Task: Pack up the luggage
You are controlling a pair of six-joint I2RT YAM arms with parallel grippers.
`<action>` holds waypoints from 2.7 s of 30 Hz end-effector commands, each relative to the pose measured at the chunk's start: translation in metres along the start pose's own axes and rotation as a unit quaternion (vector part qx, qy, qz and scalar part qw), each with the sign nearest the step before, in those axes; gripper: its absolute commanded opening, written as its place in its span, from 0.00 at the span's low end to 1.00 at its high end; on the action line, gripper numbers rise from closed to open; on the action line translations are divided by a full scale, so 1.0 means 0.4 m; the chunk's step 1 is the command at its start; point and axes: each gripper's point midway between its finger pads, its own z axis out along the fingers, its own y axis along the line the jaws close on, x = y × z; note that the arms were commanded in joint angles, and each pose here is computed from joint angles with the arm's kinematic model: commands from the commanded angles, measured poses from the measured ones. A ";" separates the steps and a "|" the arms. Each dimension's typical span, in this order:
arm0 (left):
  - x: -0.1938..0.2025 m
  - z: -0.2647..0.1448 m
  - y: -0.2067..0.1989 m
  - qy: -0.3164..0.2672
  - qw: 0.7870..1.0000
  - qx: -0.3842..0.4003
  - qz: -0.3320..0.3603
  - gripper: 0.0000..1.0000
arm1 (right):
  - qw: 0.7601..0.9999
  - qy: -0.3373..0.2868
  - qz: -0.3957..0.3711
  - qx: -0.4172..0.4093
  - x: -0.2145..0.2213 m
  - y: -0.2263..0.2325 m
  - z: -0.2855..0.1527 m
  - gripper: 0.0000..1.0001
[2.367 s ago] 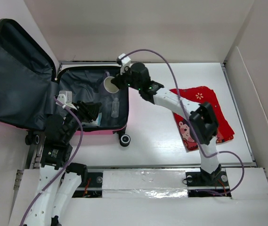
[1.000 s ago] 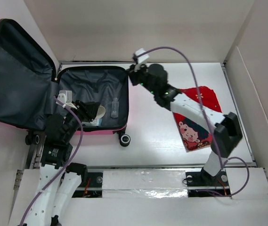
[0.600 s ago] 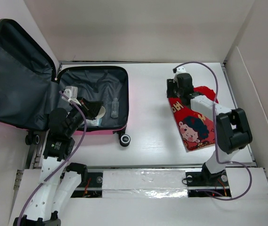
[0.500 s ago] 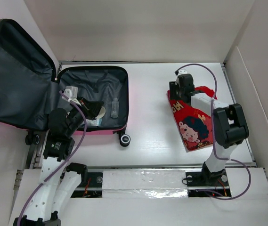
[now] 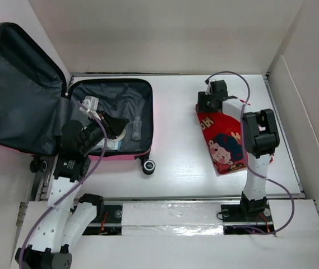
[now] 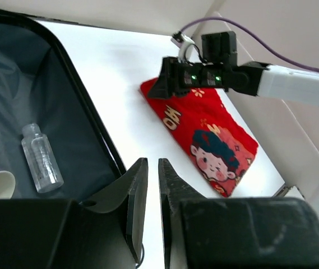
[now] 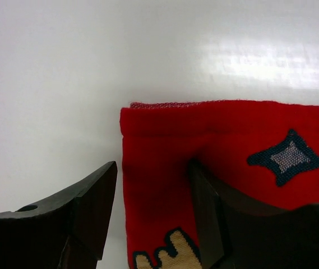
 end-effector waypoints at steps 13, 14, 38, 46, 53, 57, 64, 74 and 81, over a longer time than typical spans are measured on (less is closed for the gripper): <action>-0.054 0.098 -0.005 0.018 1.000 0.016 0.003 0.18 | 0.988 -0.086 -0.037 -0.126 -0.289 0.235 -0.010 0.63; -0.047 0.110 -0.009 0.024 1.000 0.013 0.006 0.18 | 0.983 -0.113 -0.044 -0.138 -0.326 0.252 -0.051 0.64; 0.431 0.773 -0.172 0.203 0.960 -0.177 0.077 0.65 | 0.872 -0.483 -0.033 -0.077 -0.235 0.137 -1.028 0.55; 0.533 0.795 -0.053 0.225 0.946 -0.225 0.061 0.70 | 0.873 -0.482 -0.036 -0.071 -0.227 0.150 -1.028 0.58; 0.612 0.827 -0.005 0.258 0.939 -0.224 0.049 0.70 | 0.874 -0.474 -0.048 -0.093 -0.223 0.176 -1.011 0.58; 0.646 0.850 -0.002 0.266 0.938 -0.219 0.042 0.70 | 0.874 -0.473 -0.052 -0.096 -0.222 0.183 -1.010 0.59; 0.699 0.877 0.025 0.274 0.933 -0.230 0.036 0.62 | 0.872 -0.478 -0.051 -0.091 -0.220 0.185 -1.018 0.59; 0.741 0.921 -0.005 0.262 0.945 -0.196 0.018 0.13 | 0.868 -0.487 -0.049 -0.086 -0.212 0.190 -1.040 0.59; 0.552 0.919 -0.021 0.214 0.960 -0.176 0.049 0.00 | 0.869 -0.486 -0.049 -0.079 -0.210 0.189 -1.034 0.59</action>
